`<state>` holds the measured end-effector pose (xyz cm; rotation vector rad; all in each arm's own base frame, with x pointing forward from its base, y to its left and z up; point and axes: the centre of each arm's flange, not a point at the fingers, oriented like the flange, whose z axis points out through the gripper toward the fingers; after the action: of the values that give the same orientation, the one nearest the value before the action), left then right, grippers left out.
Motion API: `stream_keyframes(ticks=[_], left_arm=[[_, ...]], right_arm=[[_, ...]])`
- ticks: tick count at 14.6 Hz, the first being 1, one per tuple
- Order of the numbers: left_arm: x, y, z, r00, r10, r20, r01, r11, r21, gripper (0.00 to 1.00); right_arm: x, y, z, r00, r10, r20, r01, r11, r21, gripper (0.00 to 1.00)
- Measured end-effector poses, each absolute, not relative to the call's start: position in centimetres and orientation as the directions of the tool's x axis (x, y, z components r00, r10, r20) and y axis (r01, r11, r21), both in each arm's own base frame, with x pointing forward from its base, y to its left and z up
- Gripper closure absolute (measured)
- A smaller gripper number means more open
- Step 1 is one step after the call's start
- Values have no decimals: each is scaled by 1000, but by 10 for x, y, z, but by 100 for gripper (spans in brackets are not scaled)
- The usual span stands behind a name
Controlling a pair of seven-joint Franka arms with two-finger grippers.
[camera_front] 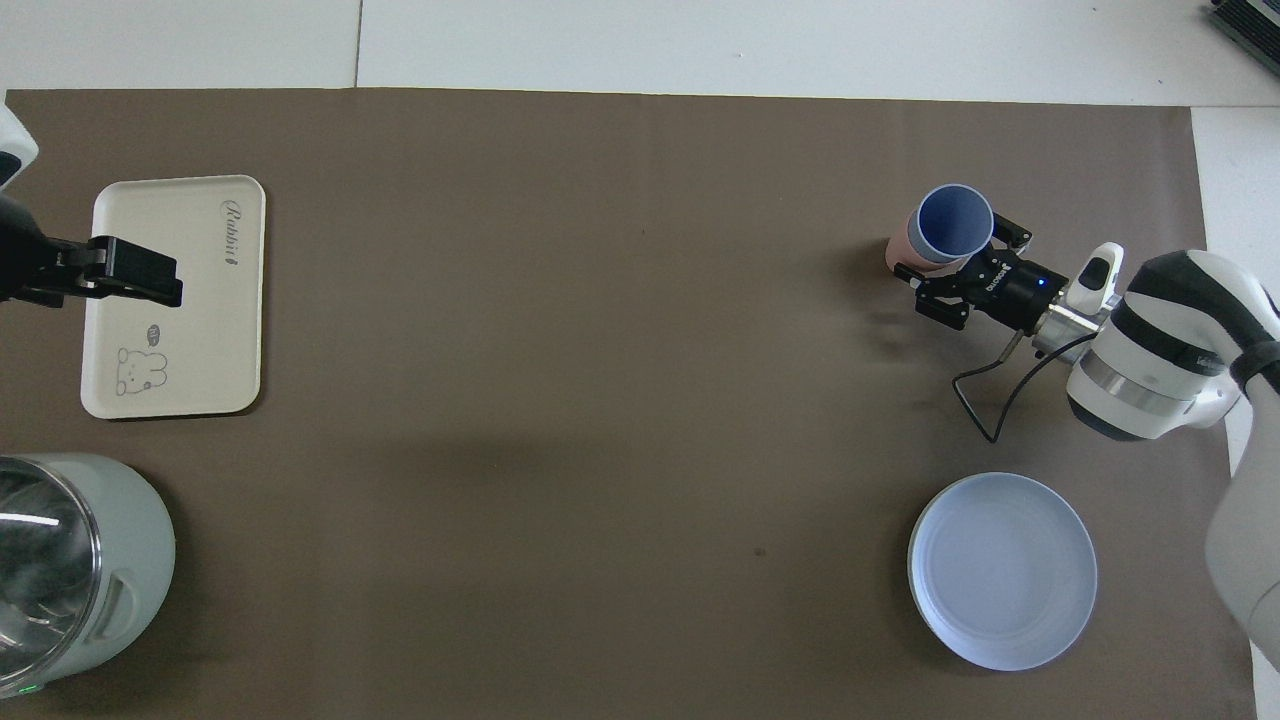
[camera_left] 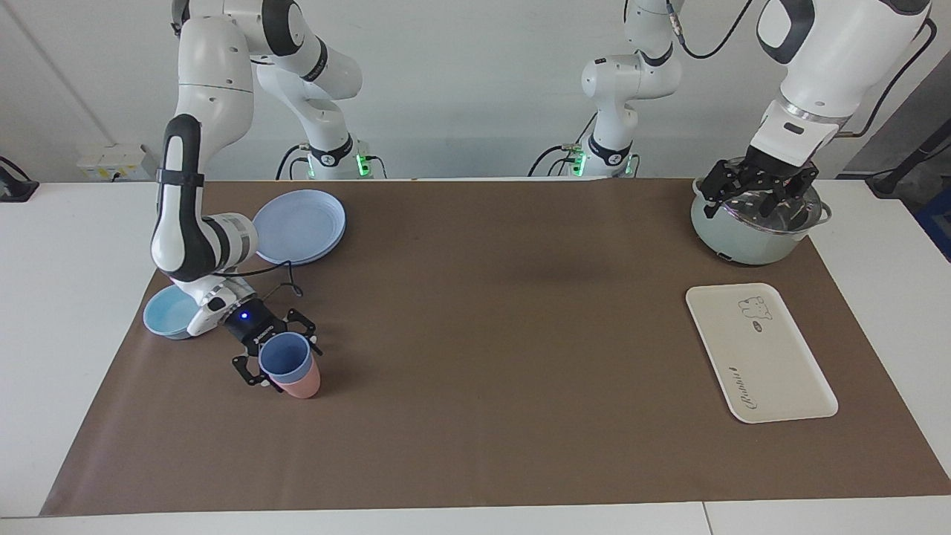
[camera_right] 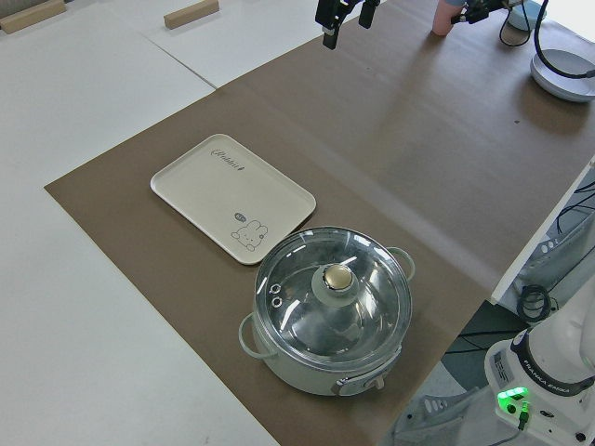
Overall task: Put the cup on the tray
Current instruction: 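Close the right gripper on the blue-and-pink cup rim, then lift the cup with the right gripper while the left gripper reaches toward it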
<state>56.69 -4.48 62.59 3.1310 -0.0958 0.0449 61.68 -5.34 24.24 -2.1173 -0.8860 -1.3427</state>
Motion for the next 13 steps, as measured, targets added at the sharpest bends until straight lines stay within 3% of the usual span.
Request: stream_keyframes(ticks=[1, 5, 9, 13], left_arm=[[567, -45, 626, 998, -61, 29, -61, -998, 8, 0], [567, -45, 626, 998, -61, 29, -61, -998, 8, 0], [567, -44, 626, 998, -59, 29, -59, -998, 8, 0], [568, -40, 627, 998, -53, 39, -54, -999, 8, 0]], right_arm=[[618, -55, 244, 303, 278, 911, 733, -679, -37, 19], [623, -49, 267, 339, 318, 885, 683, -731, 1, 19], [631, 8, 336, 452, 334, 827, 637, -770, -37, 19], [635, 31, 392, 496, 428, 755, 666, -746, -15, 19]])
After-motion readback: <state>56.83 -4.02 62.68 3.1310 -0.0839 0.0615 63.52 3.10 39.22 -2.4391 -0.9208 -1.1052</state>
